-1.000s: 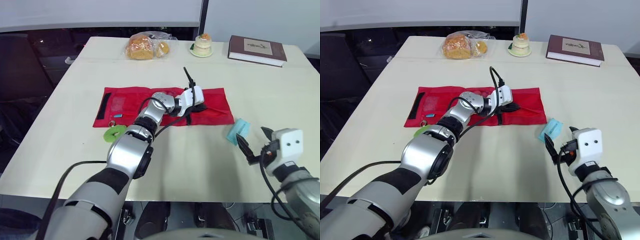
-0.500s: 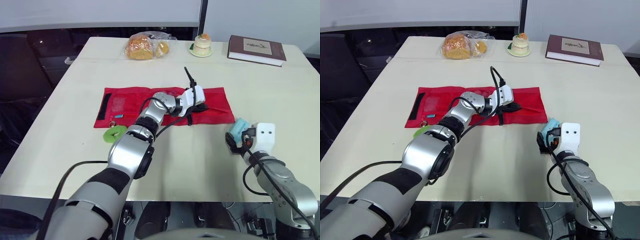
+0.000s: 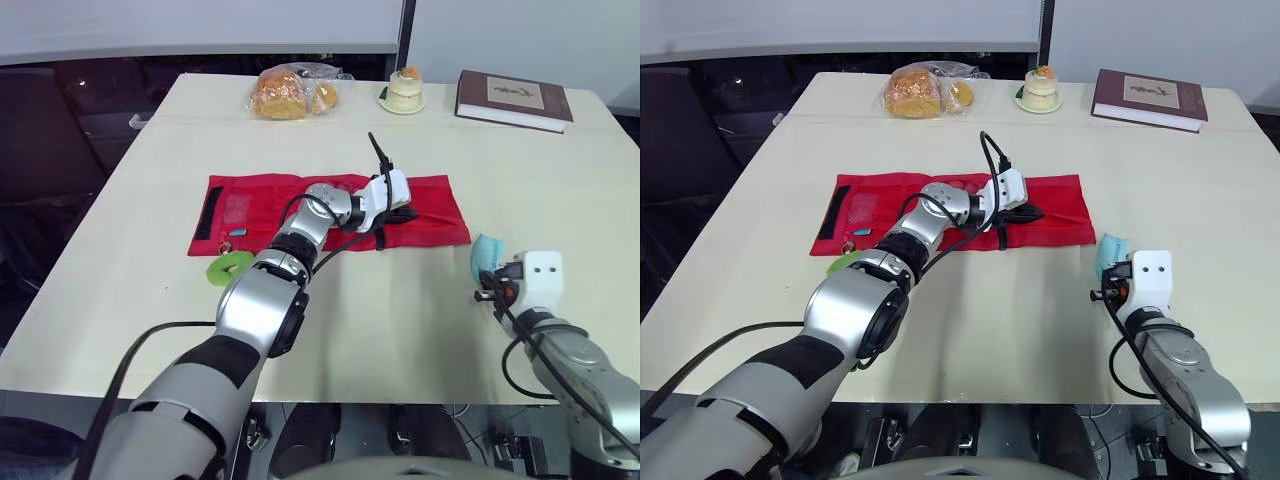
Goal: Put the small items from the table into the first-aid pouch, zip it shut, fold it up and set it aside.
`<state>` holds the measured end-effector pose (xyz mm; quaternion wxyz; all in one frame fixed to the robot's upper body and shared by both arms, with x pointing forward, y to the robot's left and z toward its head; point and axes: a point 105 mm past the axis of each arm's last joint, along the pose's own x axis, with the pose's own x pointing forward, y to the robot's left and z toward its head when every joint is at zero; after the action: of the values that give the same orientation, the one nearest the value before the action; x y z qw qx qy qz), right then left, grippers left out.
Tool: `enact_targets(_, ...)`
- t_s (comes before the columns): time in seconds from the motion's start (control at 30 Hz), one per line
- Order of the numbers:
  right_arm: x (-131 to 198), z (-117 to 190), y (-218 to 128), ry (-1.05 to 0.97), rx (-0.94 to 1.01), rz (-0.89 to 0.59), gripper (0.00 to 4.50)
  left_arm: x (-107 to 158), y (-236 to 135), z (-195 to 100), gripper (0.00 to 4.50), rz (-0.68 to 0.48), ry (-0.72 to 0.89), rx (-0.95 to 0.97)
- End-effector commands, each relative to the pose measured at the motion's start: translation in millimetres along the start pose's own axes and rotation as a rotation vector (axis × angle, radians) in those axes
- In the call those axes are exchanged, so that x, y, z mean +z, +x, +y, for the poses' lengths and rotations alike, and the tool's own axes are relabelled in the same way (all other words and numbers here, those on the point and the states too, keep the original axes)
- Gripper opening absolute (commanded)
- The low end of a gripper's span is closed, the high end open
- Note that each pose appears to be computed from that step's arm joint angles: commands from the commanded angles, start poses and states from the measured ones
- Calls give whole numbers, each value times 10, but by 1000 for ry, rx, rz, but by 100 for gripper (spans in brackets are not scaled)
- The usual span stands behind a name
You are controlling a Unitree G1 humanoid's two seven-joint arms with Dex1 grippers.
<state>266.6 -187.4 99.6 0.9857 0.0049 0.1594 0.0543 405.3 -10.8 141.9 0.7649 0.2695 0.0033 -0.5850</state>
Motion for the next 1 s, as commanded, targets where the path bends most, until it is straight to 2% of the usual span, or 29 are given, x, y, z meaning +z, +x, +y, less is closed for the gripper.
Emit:
enact_targets(0.03, 264, 106, -240, -77, 166, -79, 4, 226, 29, 63, 0, -65, 30, 8)
enact_targets(0.2, 396, 247, -395, -148, 345, -62, 4, 243, 61, 27, 0, -78, 22, -6)
enact_targets(0.3, 387, 347, -312, -158, 398, -26, 4, 276, 86, 5, 0, -91, 20, -19)
enact_targets(0.7, 329, 297, 231, -69, 333, 83, 4, 463, 181, -82, 0, -170, 25, -66)
enact_targets(1.0, 517, 231, 571, 12, 221, -8, 4, 458, 213, -180, 0, -186, 25, -114)
